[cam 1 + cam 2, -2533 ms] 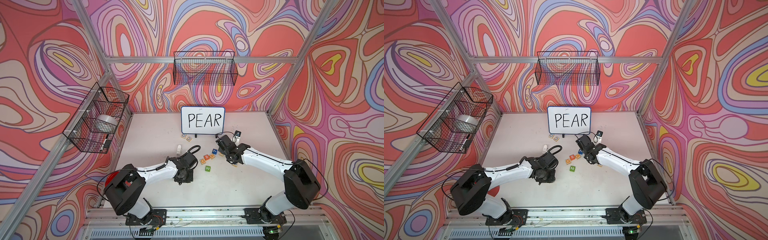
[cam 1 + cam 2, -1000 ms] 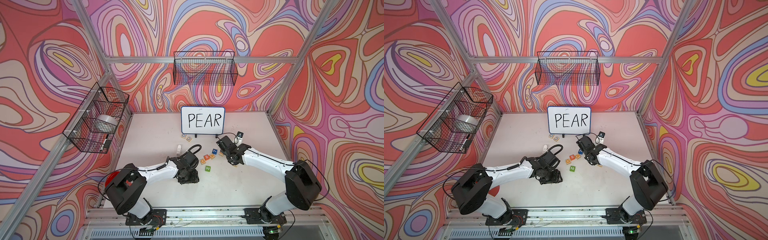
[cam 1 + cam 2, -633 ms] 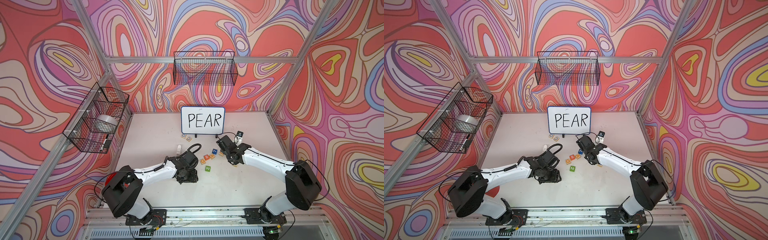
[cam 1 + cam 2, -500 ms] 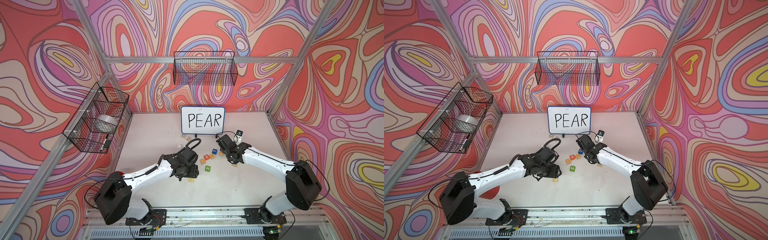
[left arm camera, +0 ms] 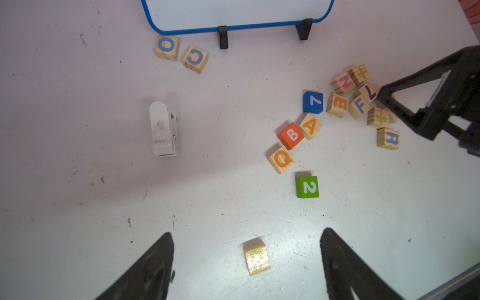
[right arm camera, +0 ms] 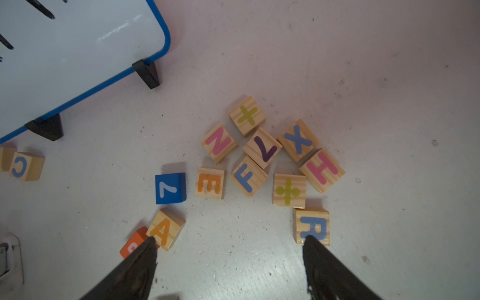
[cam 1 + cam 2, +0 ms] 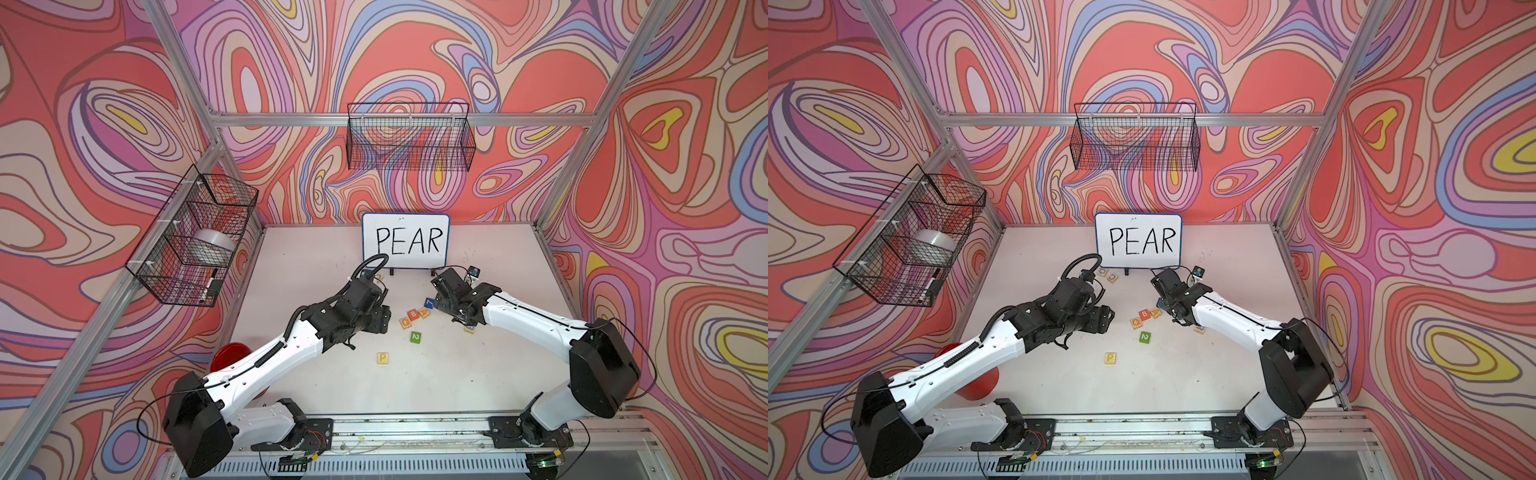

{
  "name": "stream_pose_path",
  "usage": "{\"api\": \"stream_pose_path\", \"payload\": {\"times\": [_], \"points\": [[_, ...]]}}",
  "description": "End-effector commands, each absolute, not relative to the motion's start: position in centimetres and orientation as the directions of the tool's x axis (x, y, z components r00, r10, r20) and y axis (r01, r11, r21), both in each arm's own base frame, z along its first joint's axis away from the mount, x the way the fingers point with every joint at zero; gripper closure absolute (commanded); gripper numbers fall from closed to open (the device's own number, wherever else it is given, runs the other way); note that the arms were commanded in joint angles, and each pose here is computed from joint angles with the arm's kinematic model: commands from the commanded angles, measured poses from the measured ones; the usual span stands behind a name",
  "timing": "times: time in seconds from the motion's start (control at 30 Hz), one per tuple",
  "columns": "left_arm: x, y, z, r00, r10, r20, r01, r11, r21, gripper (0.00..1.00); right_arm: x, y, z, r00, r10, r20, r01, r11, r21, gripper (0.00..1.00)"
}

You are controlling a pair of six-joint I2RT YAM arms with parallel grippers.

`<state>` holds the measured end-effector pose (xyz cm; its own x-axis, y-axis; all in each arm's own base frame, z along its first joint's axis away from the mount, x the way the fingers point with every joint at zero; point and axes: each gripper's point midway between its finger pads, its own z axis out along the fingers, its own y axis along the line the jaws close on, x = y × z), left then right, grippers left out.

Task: Spell the uppercase word “pear” with letter blocks
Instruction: Pick up the letter block from the center of the board.

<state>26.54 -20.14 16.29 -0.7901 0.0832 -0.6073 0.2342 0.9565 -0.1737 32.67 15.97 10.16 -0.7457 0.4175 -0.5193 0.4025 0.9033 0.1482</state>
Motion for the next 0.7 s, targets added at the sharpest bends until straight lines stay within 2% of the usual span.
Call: {"api": "stream_pose_path", "payload": {"times": [0.0,0.2,0.4,0.53,0.67], "points": [[26.9,-19.2,16.2,-0.773,0.055,-0.632,0.207,0.963,-0.169,0.16,32.5,17.1,8.4,-0.785,0.422,-0.454,0.406,0.903,0.137,0.15],[27.7,-17.7,16.2,-0.757,-0.014,-0.654,0.147,0.971,-0.190,0.14,32.0,18.1,5.9,-0.814,0.445,-0.372,0.434,0.893,0.119,0.24],[27.8,-16.8,15.7,-0.760,-0.029,-0.649,0.126,0.974,-0.190,0.14,32.6,17.9,5.1,-0.795,0.467,-0.386,0.466,0.879,0.102,0.31],[27.8,-16.6,15.6,-0.763,-0.033,-0.646,0.118,0.975,-0.190,0.14,33.3,18.6,3.9,-0.809,0.453,-0.375,0.457,0.886,0.084,0.39],[27.9,-16.3,15.4,-0.764,-0.040,-0.644,0.107,0.976,-0.187,0.14,33.7,18.3,3.1,-0.815,0.437,-0.382,0.459,0.888,0.037,0.42]]}}
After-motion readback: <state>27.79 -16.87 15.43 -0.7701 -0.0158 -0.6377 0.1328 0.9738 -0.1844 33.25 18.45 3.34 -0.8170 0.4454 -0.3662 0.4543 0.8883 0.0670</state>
